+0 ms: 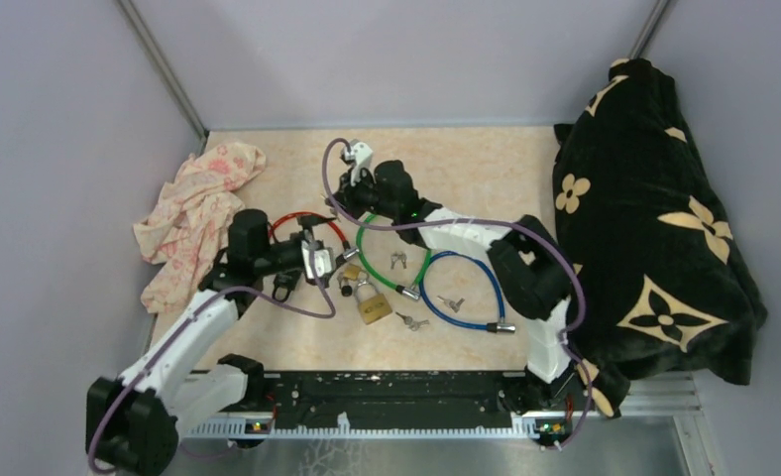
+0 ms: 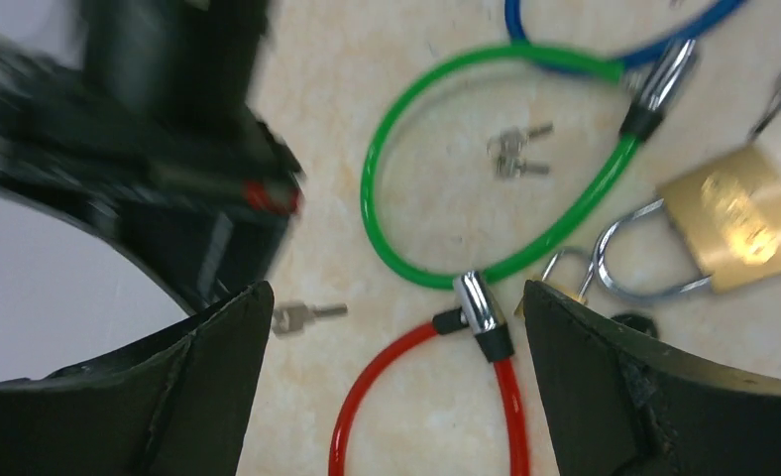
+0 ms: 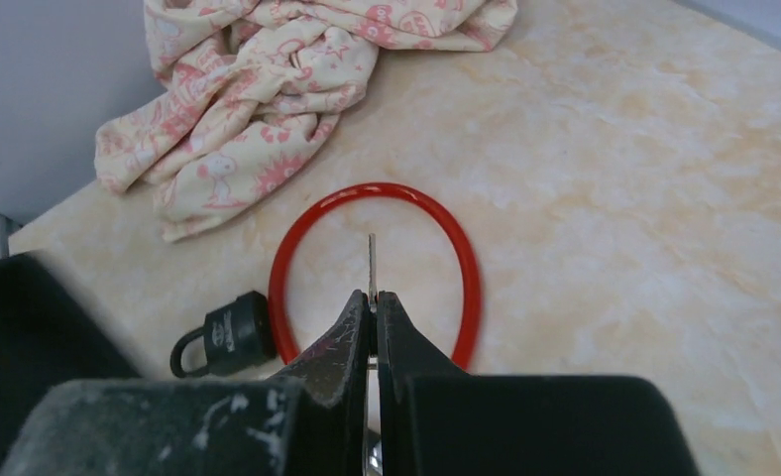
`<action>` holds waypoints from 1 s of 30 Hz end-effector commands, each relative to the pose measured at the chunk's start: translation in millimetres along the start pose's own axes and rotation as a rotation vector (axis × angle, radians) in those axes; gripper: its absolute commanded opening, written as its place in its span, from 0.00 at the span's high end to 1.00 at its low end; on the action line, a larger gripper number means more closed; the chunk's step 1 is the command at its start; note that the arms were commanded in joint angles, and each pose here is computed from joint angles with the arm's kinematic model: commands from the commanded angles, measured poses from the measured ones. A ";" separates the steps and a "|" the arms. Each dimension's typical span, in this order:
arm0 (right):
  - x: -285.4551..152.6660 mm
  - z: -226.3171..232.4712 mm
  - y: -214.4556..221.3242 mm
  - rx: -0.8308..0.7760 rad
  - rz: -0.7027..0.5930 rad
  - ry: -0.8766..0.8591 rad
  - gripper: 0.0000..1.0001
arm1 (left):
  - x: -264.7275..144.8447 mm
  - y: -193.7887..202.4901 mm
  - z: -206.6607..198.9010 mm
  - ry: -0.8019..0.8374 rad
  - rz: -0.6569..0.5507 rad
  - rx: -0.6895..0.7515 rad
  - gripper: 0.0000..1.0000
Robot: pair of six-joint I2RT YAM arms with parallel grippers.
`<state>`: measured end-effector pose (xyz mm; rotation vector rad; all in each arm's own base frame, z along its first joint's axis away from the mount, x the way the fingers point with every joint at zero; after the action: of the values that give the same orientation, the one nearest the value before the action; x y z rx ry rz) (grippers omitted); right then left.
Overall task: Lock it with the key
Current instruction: Place the key at the center of the board, then reset both arms
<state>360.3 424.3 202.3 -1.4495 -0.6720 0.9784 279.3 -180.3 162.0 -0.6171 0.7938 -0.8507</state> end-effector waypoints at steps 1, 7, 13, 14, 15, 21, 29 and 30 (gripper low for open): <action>55.8 18.6 -14.5 0.098 -0.125 -0.078 1.00 | -29.4 -58.6 -35.7 0.095 -0.141 -0.497 0.01; 103.2 33.3 35.3 0.135 0.002 -0.113 1.00 | -64.1 -65.6 2.3 -0.297 -0.272 -0.922 0.01; 106.9 49.0 51.2 0.095 0.152 -0.193 0.32 | -103.5 -14.8 35.8 -0.724 -0.336 -1.144 0.01; 103.3 47.0 44.9 0.081 0.168 -0.179 0.05 | -109.5 -4.3 38.6 -0.793 -0.336 -1.174 0.01; 97.1 43.8 29.0 0.054 0.164 -0.158 0.02 | -114.4 6.5 39.9 -0.853 -0.331 -1.201 0.01; 18.7 8.2 -62.3 -0.073 0.163 0.005 0.02 | -135.2 52.1 36.6 -1.088 -0.297 -1.295 0.01; -174.5 -123.8 12.0 0.315 0.178 0.616 0.02 | -157.6 85.1 27.0 -1.271 -0.265 -1.290 0.01; -201.5 -130.0 39.6 0.339 0.189 0.741 0.02 | -155.9 85.2 25.9 -1.263 -0.271 -1.293 0.01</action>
<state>378.5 292.6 258.4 -1.5078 -0.2677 0.8675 269.5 -12.4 164.8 -2.1185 0.0525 0.0791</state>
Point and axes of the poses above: each gripper's point midway between its finger pads, its own x axis out along the fingers, its own z axis along the line the jaws close on, y = z × x, the point moved 1 cm from there along -x, back along the fingers, and after that the axes turned 9 degrees about -x, right-handed, at the moved point
